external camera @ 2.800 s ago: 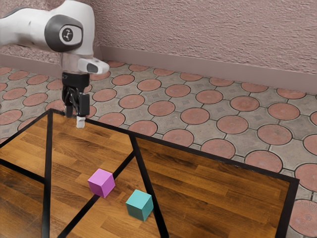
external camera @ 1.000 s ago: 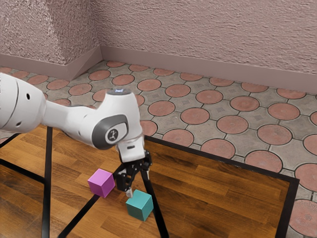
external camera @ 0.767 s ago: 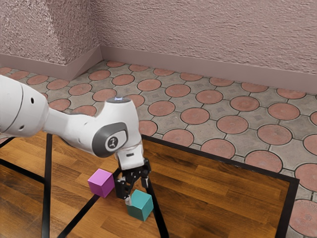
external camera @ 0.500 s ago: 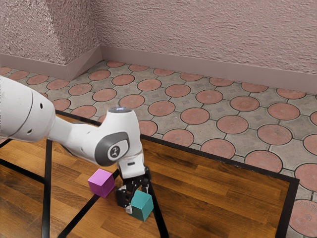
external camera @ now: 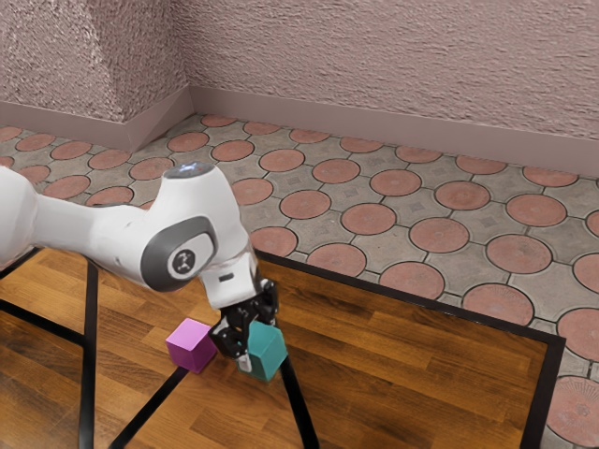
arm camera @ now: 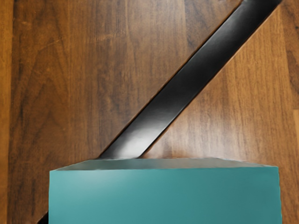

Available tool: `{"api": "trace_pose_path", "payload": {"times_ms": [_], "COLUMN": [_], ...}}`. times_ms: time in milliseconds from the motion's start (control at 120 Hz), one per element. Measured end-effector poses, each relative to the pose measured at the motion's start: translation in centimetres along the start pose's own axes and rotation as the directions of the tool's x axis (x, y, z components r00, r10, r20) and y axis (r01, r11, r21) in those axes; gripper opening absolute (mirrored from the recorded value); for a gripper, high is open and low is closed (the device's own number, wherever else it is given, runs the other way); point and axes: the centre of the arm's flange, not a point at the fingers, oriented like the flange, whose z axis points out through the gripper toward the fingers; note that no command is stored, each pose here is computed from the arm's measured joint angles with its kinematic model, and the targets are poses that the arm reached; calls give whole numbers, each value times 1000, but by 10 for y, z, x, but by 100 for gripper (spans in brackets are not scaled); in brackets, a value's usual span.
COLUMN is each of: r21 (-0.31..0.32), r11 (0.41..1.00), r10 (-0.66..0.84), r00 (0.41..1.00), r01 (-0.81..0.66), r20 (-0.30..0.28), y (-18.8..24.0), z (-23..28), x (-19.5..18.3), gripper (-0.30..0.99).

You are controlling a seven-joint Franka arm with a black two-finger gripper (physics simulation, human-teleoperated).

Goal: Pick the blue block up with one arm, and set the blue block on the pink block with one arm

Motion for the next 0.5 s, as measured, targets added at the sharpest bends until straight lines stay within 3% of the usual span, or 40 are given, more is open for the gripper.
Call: {"api": "trace_pose_path", "payload": {"times_ms": [117, 375, 500], "r21": [13, -51, -54], "r11": [999, 992, 991], "r10": [-48, -113, -125], "r00": [999, 994, 992], "r01": [48, 113, 126], "r20": [2, 8, 16], "y": [2, -2, -8], "z": [-22, -20, -24], "x": [-27, -90, -125], "gripper": [29, 29, 29]}}
